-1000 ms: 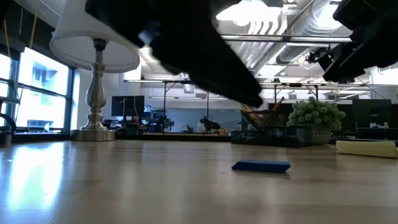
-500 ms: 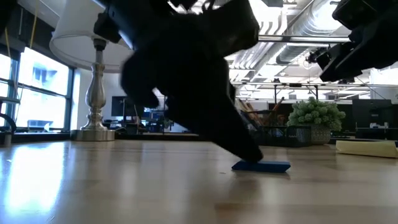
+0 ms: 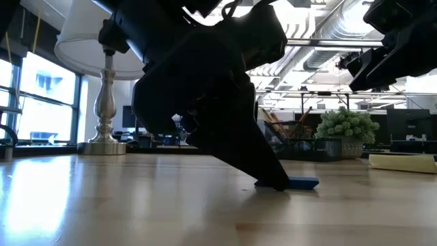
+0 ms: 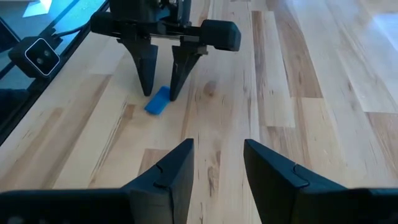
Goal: Pick and place office supplies into organizer
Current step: Put the blue eraser into the desk organizer
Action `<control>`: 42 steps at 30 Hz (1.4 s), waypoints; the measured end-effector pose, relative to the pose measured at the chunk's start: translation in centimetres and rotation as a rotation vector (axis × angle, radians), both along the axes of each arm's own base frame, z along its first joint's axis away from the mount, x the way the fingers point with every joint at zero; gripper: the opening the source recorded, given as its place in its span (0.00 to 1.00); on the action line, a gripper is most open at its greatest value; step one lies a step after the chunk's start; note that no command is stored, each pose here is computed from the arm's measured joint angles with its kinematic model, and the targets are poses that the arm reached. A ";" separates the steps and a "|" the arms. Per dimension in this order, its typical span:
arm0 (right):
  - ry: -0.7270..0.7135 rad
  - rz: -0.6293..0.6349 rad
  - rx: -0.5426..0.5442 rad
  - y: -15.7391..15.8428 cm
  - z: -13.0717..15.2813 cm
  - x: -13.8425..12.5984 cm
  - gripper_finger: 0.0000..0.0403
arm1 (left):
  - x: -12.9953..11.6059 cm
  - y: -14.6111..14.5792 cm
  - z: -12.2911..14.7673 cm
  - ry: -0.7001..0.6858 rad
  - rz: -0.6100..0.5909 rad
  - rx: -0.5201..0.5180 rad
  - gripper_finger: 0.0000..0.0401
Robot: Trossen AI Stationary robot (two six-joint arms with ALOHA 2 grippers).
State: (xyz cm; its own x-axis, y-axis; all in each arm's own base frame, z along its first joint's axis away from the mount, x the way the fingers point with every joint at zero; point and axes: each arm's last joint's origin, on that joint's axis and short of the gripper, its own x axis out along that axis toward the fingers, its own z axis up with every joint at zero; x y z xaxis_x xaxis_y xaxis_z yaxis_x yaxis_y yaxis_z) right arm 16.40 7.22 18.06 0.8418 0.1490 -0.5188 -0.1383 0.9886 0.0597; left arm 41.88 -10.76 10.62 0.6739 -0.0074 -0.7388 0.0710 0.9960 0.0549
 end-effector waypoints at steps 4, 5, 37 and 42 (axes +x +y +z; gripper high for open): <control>0.000 -0.001 0.001 0.0 0.0 0.0 0.33 | 0.0 0.0 0.0 0.004 0.000 0.001 0.32; 0.000 0.000 0.001 0.0 0.0 0.0 0.33 | 0.0 0.0 0.0 0.005 -0.001 0.002 0.30; 0.000 0.138 0.083 0.5 0.3 0.0 0.33 | 1.9 -0.2 6.3 0.002 -0.041 0.102 0.15; -0.005 0.191 -0.016 1.0 0.3 -0.3 0.33 | 2.1 0.4 7.5 0.003 -0.041 0.101 0.16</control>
State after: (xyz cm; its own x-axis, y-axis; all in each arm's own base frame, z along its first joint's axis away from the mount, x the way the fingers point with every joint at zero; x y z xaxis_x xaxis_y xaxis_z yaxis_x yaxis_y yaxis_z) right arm 16.11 8.26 18.36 0.8015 0.2982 -0.5184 -0.3237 0.9452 0.0432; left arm 43.94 -10.34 18.10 0.6724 0.0401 -0.7391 0.1115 0.9817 0.1547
